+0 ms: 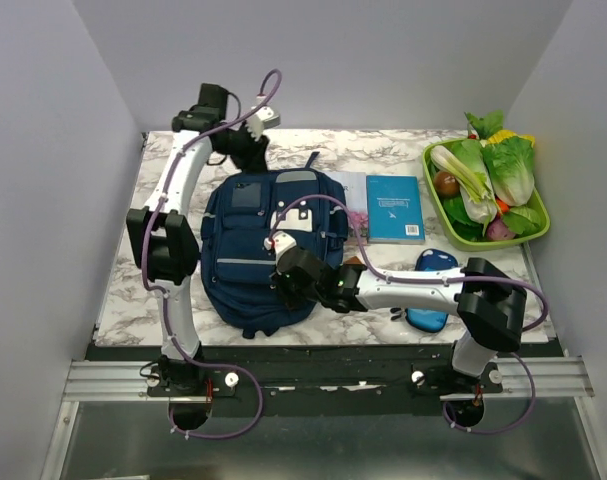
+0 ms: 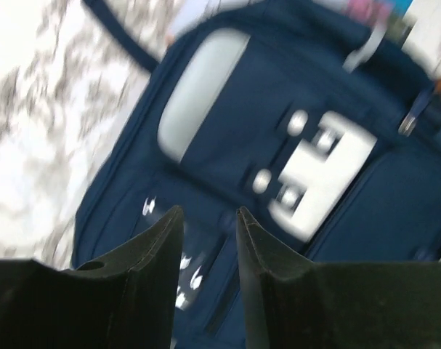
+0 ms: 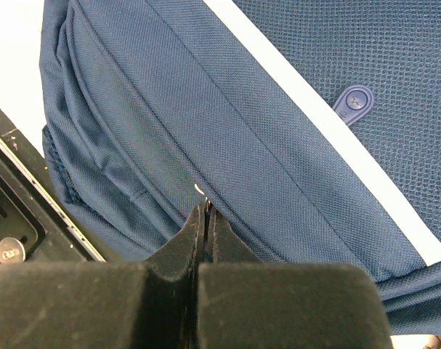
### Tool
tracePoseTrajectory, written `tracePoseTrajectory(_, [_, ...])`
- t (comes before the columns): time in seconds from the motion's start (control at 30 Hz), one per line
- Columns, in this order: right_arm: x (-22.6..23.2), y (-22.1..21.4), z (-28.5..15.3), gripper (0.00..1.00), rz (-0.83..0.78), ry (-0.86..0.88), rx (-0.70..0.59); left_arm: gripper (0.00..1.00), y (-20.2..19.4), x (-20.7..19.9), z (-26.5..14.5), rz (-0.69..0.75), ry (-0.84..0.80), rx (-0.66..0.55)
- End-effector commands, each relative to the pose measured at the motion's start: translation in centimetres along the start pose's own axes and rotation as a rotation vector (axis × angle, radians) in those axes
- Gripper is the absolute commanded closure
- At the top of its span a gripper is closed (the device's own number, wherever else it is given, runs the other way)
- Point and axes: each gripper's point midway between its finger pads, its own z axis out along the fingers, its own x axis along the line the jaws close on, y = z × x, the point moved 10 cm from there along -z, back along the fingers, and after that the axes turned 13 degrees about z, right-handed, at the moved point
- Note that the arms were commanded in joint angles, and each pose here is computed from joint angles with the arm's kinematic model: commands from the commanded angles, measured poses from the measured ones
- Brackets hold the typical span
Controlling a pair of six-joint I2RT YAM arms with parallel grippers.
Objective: Pack the student bag
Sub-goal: Unzip the student bag at the center of the board.
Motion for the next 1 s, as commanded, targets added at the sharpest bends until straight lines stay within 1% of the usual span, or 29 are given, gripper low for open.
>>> tracePoseTrajectory(0.0, [-1.3,-0.4,-0.3,0.99,0.065,-0.073,0.015,0.59,-7.8,0.6,-4.5,0.255,-0.259,0.144])
tracePoseTrajectory(0.03, [-1.5,-0.3,-0.3,0.99,0.077,-0.074,0.017,0.6,-8.6,1.1,-5.2,0.282,-0.251,0.144])
tracePoseTrajectory(0.07, [-2.3,0.2,-0.2,0.99,0.109,-0.081,0.016,0.62,-10.5,1.6,-6.4,0.265,-0.237,0.142])
tracePoseTrajectory(0.13, [-3.1,1.0,-0.4,0.99,0.156,-0.085,0.007,0.65,-11.5,2.4,-7.9,0.315,-0.204,0.1])
tracePoseTrajectory(0.17, [-4.4,1.8,-0.4,0.99,0.188,-0.093,0.002,0.66,-12.4,3.1,-9.1,0.299,-0.167,0.101])
tracePoseTrajectory(0.2, [-4.8,2.3,-0.4,0.99,0.199,-0.096,-0.006,0.68,-12.7,3.5,-9.5,0.306,-0.153,0.102])
tracePoseTrajectory(0.23, [-5.4,2.8,-0.5,0.99,0.205,-0.104,-0.009,0.69,-13.2,3.7,-10.0,0.308,-0.152,0.122])
tracePoseTrajectory(0.27, [-6.4,3.5,-0.5,0.99,0.221,-0.121,-0.014,0.7,-13.6,4.0,-10.5,0.346,-0.15,0.139])
tracePoseTrajectory(0.33, [-7.1,4.5,-0.5,0.99,0.207,-0.141,-0.011,0.72,-14.4,4.0,-10.9,0.375,-0.153,0.192])
tracePoseTrajectory(0.37, [-7.7,4.8,-0.2,0.99,0.21,-0.158,-0.007,0.72,-15.6,3.4,-10.6,0.375,-0.182,0.224])
tracePoseTrajectory(0.4, [-8.1,5.2,0.0,0.99,0.199,-0.167,-0.007,0.72,-15.5,2.8,-10.7,0.4,-0.185,0.223])
tracePoseTrajectory(0.43, [-8.1,5.8,0.0,0.99,0.193,-0.173,-0.011,0.72,-15.7,2.6,-10.3,0.436,-0.172,0.215])
tracePoseTrajectory(0.47, [-8.9,6.0,0.4,0.99,0.2,-0.192,-0.003,0.72,-17.2,1.0,-9.1,0.405,-0.207,0.189])
tracePoseTrajectory(0.5, [-9.3,6.2,0.6,0.99,0.197,-0.2,-0.001,0.71,-16.4,0.0,-9.3,0.446,-0.174,0.173])
tracePoseTrajectory(0.53, [-9.5,6.7,0.7,0.99,0.198,-0.206,0.0,0.7,-15.9,0.3,-8.2,0.522,-0.123,0.151])
tracePoseTrajectory(0.57, [-10.1,7.1,0.7,0.99,0.206,-0.221,-0.003,0.69,-17.3,-1.6,-6.8,0.5,-0.149,0.14])
tracePoseTrajectory(0.6, [-10.6,7.2,1.0,0.99,0.199,-0.24,0.004,0.69,-16.4,-2.3,-6.7,0.51,-0.109,0.121])
tracePoseTrajectory(0.63, [-11.0,7.2,0.9,0.99,0.198,-0.259,0.016,0.69,-15.5,-2.1,-5.4,0.584,-0.06,0.096])
tracePoseTrajectory(0.7, [-11.7,7.7,0.8,0.99,0.191,-0.295,0.01,0.68,-15.2,-2.9,-4.5,0.584,-0.055,0.051])
tracePoseTrajectory(0.77, [-12.1,7.6,0.5,0.99,0.192,-0.32,0.018,0.67,-14.5,-2.6,-4.1,0.577,-0.032,0.031])
tracePoseTrajectory(0.87, [-12.1,7.5,0.1,0.99,0.201,-0.32,0.017,0.67,-14.1,-2.7,-2.7,0.603,-0.049,0.034])
tracePoseTrajectory(0.97, [-11.9,7.3,-0.1,0.99,0.226,-0.3,0.02,0.67,-15.0,-3.2,-2.2,0.591,-0.094,0.055])
